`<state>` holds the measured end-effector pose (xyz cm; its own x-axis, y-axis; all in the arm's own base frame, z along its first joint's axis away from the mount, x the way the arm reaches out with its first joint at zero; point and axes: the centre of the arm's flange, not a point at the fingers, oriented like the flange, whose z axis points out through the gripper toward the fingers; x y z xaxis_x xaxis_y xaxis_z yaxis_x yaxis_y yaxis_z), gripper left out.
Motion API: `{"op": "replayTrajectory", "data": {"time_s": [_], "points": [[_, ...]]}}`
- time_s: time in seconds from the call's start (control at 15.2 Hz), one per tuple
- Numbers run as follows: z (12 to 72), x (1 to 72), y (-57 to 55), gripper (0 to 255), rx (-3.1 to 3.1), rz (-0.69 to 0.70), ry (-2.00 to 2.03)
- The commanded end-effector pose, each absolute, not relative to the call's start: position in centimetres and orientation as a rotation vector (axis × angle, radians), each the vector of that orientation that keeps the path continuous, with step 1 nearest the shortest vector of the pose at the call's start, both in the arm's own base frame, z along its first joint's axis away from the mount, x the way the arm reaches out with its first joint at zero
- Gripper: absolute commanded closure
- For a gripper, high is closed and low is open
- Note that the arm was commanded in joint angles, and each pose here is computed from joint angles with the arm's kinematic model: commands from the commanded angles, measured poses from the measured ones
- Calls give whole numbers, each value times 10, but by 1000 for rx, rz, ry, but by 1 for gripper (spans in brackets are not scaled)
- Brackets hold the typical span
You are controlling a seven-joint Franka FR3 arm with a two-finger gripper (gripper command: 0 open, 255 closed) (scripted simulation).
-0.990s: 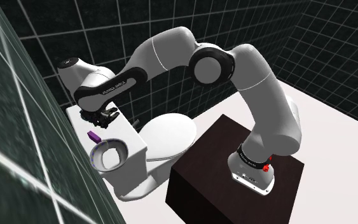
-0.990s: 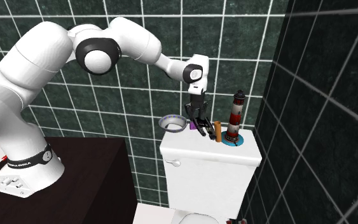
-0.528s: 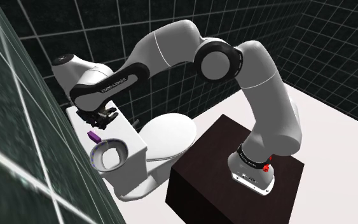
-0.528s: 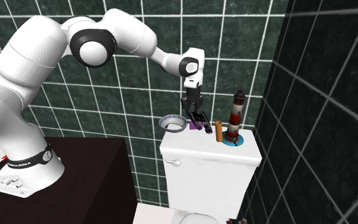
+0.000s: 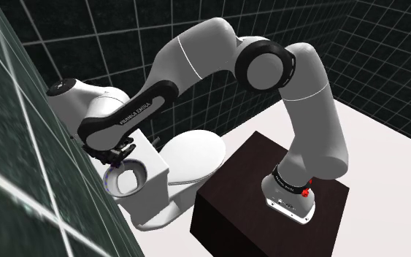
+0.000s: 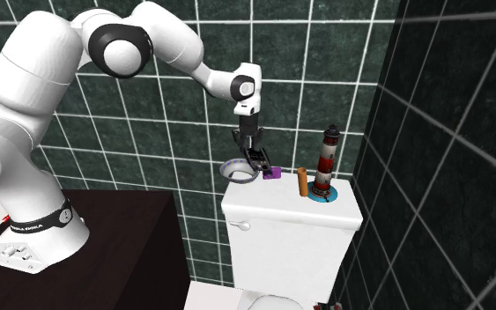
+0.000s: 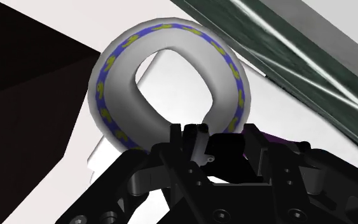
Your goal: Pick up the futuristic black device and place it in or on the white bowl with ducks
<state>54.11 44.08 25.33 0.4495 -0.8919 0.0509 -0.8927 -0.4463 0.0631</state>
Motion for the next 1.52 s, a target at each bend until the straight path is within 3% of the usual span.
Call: {"op": "replayTrajectory", "data": {"time_s": [0.0, 0.26, 1.12, 1.19, 1.25, 1.45], "points": [[257, 513, 464, 255, 2617, 13, -1596], [259, 475, 492, 255, 2617, 13, -1596], [191, 475, 492, 255, 2617, 13, -1596], [258, 519, 446, 0, 2558, 134, -1710], [258, 519, 446, 0, 2558, 134, -1710], [264, 563, 395, 0, 2617, -129, -1748]]}}
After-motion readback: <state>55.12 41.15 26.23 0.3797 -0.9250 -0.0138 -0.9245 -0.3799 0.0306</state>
